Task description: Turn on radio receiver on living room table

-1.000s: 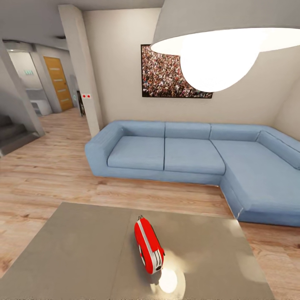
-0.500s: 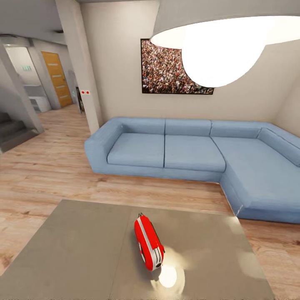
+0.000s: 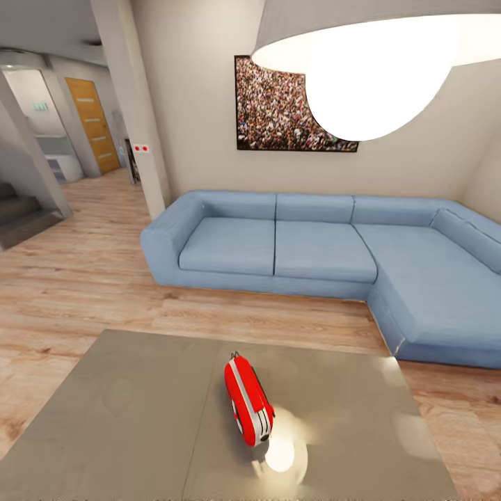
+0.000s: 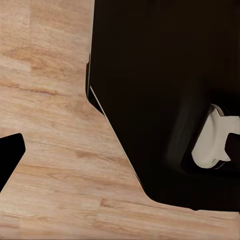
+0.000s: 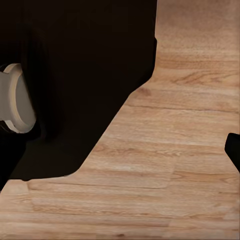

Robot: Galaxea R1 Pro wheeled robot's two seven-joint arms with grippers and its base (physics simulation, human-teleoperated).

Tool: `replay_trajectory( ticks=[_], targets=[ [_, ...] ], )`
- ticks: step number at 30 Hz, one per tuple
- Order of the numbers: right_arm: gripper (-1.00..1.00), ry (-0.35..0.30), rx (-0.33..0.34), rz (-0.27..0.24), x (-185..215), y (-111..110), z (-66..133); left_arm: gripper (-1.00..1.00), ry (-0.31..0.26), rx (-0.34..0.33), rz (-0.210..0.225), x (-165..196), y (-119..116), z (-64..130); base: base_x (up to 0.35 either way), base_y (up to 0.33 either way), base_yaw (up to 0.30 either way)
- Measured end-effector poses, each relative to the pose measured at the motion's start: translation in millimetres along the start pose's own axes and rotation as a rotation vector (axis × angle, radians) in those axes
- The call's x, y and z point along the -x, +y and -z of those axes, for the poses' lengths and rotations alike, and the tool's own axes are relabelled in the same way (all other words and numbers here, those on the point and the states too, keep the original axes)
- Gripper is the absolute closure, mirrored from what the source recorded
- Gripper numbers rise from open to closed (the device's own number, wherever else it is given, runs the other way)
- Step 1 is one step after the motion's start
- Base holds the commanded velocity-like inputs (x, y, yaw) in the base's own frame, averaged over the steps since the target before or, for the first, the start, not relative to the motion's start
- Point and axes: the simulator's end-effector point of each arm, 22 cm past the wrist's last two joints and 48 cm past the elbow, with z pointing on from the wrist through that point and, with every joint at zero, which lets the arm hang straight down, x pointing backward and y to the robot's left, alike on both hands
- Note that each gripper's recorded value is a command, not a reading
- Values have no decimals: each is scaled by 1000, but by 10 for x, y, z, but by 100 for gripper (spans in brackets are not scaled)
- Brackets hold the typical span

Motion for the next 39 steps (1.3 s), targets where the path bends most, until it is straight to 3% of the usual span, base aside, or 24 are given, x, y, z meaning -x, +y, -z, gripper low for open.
replay_trajectory(
  ticks=[39],
  targets=[
    [-100,64,-1,1,-429,-7,249,-100,63,9,-1,-409,59,256,0,0,0]
  ],
)
